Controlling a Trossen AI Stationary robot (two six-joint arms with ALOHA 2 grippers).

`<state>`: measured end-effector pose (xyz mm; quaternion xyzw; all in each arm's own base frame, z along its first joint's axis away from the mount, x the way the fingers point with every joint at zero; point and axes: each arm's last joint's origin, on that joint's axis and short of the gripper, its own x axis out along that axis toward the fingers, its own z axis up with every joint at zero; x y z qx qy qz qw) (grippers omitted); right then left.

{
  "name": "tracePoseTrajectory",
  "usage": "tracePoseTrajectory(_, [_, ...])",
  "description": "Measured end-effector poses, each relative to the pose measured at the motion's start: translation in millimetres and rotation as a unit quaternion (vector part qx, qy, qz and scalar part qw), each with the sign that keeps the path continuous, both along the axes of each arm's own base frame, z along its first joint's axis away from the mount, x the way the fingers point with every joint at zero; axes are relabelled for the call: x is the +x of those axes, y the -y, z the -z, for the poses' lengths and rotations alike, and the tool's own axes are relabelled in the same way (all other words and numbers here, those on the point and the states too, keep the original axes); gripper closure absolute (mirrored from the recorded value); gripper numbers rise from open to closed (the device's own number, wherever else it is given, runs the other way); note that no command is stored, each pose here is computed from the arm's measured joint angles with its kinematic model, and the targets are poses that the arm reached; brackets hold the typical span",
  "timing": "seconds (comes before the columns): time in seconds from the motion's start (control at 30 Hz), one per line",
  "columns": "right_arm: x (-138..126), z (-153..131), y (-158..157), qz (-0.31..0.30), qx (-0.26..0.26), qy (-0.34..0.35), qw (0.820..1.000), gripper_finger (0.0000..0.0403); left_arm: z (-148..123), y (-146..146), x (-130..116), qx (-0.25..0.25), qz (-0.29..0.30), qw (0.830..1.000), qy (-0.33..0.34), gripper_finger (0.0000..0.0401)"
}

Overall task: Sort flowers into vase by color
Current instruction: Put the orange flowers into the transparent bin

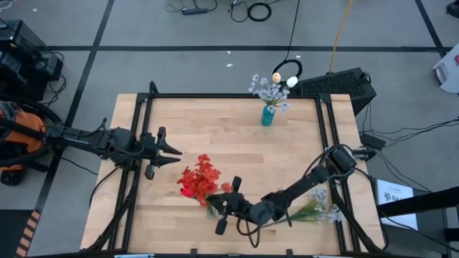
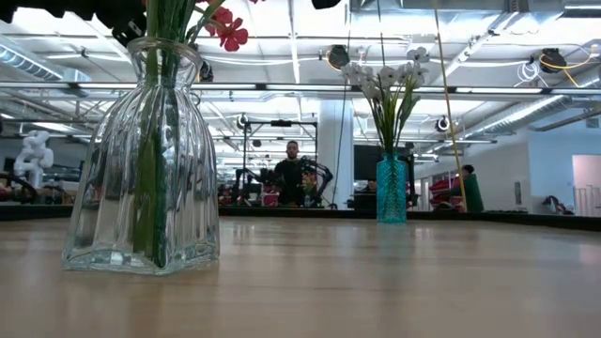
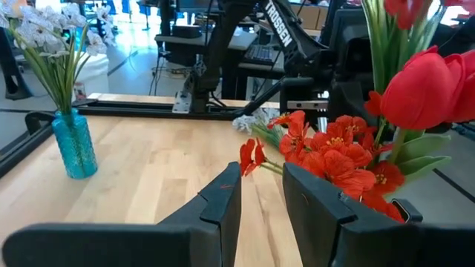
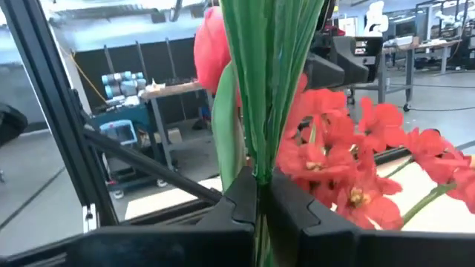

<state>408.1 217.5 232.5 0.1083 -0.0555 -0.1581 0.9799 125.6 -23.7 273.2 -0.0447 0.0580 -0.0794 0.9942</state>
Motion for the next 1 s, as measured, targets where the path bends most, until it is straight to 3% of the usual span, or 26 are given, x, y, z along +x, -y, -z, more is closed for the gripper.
tracePoseTrajectory(0.43, [-3.7, 10.6, -7.2, 0.005, -0.016, -0.045, 0.999, 0.0399, 0.0, 0.0, -0.1, 0.0, 0.0, 1.0, 0.0, 0.0295])
tracePoseTrajectory(0.8, [-2.0, 35.8, -8.6, 0.004, -0.009, -0.032, 0.999, 0.0399, -0.3, 0.0, 0.0, -0.012, -0.001, 1.0, 0.0, 0.0295])
tracePoseTrajectory(1.0, [-2.8, 37.7, -9.1, 0.002, -0.018, -0.046, 0.999, 0.0374, -0.4, -0.1, 0.0, -0.012, -0.002, 1.0, 0.0, 0.0295])
